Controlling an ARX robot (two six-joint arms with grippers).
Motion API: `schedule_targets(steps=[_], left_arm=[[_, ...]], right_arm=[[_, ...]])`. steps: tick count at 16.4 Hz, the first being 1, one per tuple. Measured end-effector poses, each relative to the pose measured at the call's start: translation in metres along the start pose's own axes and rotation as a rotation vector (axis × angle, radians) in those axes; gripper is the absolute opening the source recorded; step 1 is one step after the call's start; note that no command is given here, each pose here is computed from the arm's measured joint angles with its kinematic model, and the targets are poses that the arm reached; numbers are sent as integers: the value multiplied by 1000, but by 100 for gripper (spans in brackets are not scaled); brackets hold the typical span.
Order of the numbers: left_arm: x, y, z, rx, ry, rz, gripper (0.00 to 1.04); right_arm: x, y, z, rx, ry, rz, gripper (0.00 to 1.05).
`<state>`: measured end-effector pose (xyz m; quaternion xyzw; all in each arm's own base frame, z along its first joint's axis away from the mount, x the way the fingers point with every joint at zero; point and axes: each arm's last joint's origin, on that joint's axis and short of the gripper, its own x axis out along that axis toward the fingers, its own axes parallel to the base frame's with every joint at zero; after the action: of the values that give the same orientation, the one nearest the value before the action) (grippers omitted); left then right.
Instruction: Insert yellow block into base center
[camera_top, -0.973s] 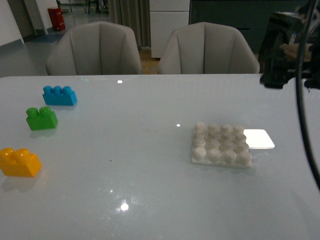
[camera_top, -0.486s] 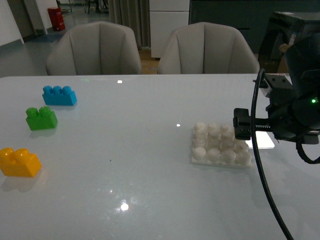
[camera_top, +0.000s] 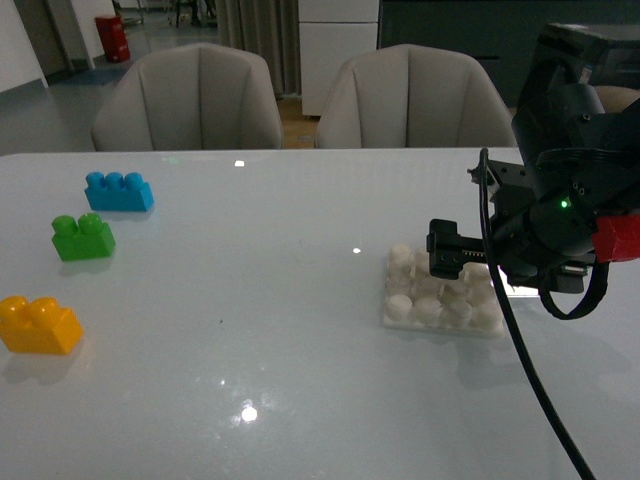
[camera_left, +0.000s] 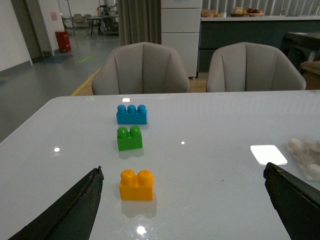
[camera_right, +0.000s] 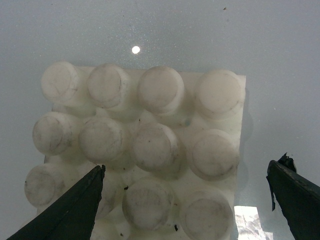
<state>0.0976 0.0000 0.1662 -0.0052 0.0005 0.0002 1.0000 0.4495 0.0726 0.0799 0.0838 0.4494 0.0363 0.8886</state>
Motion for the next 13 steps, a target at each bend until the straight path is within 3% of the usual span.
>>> schedule_targets(steps=[5, 13], left_arm=[[0, 0, 0, 0, 0, 0, 98], [0, 0, 0, 0, 0, 0, 98]], right_arm=[[8, -1, -5, 32, 25, -3, 98], [10, 20, -13, -47, 52, 45, 98]])
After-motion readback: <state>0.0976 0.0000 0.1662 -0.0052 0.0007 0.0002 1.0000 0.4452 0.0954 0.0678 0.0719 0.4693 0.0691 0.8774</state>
